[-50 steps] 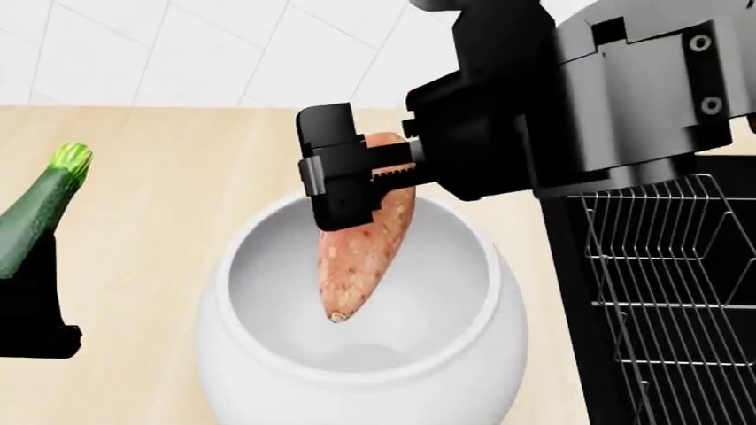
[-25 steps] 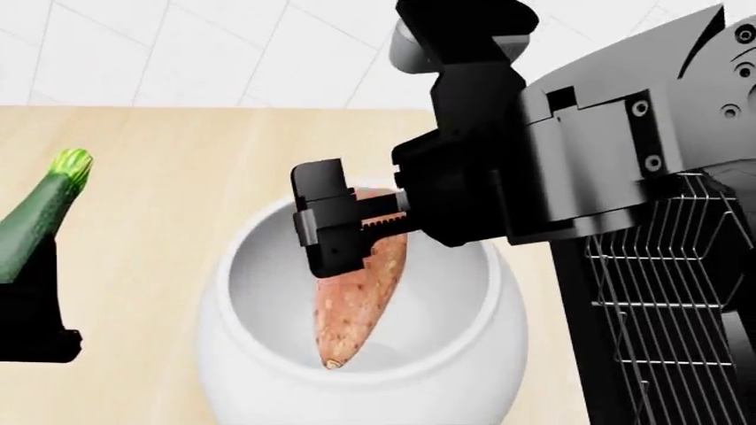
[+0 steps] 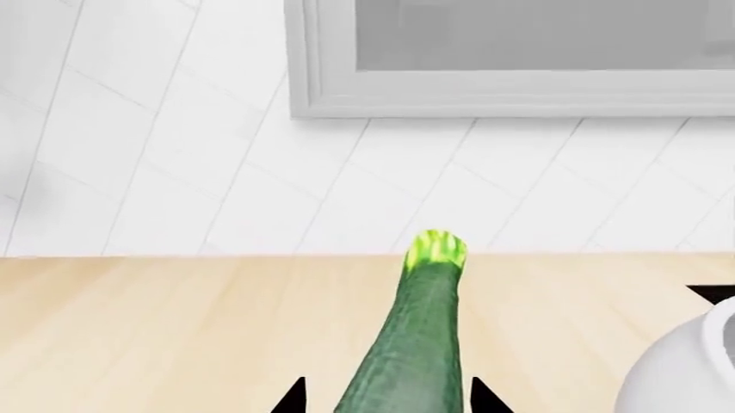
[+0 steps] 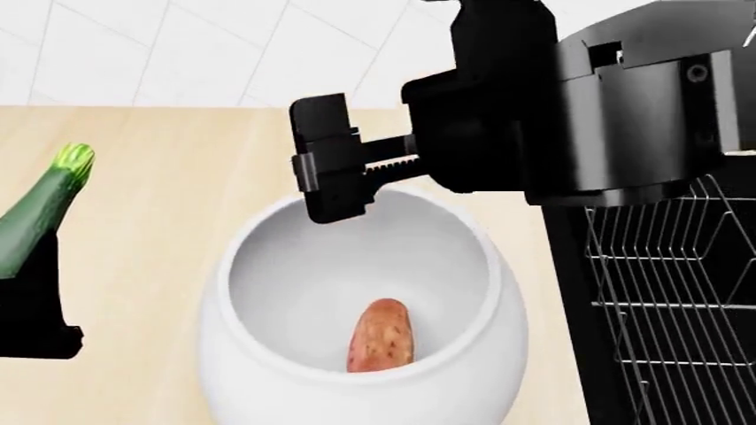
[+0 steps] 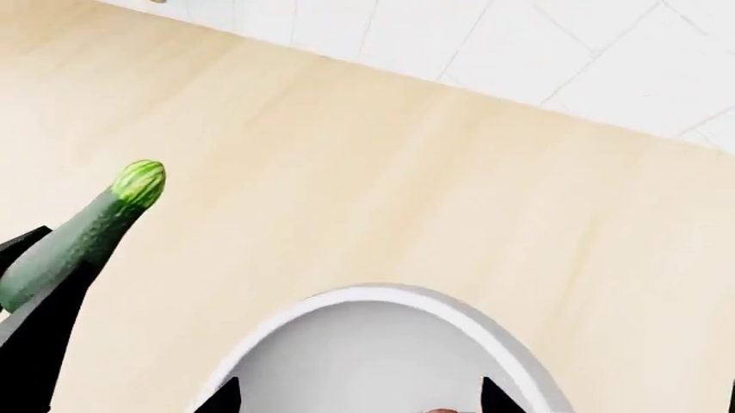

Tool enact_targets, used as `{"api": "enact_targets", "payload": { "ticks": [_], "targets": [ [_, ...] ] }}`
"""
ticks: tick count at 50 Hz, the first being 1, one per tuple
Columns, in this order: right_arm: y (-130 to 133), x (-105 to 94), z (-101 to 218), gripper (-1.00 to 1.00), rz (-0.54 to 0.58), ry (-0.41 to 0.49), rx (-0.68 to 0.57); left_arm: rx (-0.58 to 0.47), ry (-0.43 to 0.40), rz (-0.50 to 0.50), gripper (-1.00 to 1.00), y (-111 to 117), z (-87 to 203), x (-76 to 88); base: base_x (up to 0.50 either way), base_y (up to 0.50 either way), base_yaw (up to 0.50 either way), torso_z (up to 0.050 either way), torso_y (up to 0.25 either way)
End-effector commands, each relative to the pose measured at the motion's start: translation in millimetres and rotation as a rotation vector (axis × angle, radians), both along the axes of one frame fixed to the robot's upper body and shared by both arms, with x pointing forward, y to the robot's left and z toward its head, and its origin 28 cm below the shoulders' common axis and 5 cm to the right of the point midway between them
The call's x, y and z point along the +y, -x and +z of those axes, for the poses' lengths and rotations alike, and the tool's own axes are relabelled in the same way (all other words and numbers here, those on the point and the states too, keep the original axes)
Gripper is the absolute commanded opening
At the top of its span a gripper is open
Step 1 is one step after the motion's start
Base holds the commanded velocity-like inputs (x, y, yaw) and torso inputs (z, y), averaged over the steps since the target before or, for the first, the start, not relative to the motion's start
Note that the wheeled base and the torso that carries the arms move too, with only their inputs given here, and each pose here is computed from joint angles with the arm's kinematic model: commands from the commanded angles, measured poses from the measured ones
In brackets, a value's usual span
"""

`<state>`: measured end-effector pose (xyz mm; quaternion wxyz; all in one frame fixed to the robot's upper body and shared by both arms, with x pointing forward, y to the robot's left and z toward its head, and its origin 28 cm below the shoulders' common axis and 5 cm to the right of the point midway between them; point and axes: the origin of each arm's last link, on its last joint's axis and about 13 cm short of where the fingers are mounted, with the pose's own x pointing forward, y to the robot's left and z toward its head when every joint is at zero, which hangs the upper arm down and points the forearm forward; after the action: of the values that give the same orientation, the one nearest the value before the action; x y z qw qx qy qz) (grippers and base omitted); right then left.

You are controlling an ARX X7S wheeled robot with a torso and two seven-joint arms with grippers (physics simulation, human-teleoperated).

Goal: There is a mixed pile of frozen fruits and vegetables on the counter. Locate all the frozen vegetables and place the items in a bowl on the counter. Take all the frozen fruits and defrost them in a running sink.

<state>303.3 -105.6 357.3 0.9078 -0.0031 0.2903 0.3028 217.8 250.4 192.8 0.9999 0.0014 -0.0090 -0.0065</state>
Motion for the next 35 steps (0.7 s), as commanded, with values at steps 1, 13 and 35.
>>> {"api": "enact_targets", "payload": {
  "ticks": [1,13,35],
  "targets": [
    [15.1,-15.8,17.4,1.00,-0.091,-0.053,-0.191,-0.031,-0.006,-0.029,-1.00,-6.6,14.9,-4.7,0.00,0.00,0.00,0.000,0.000],
    [38.7,-27.6,3.7,1.00,-0.192,-0.138,-0.455,0.005,-0.020,-0.378,-1.00,-24.2,63.0,-47.0,0.00,0.00,0.00,0.000,0.000],
    [47.8,-42.9,23.5,1.00,-0.339,-0.133,-0.658,0.159,-0.064,-0.793,-1.00,-50.0,88.7,-113.1,0.00,0.00,0.00,0.000,0.000]
  ]
}}
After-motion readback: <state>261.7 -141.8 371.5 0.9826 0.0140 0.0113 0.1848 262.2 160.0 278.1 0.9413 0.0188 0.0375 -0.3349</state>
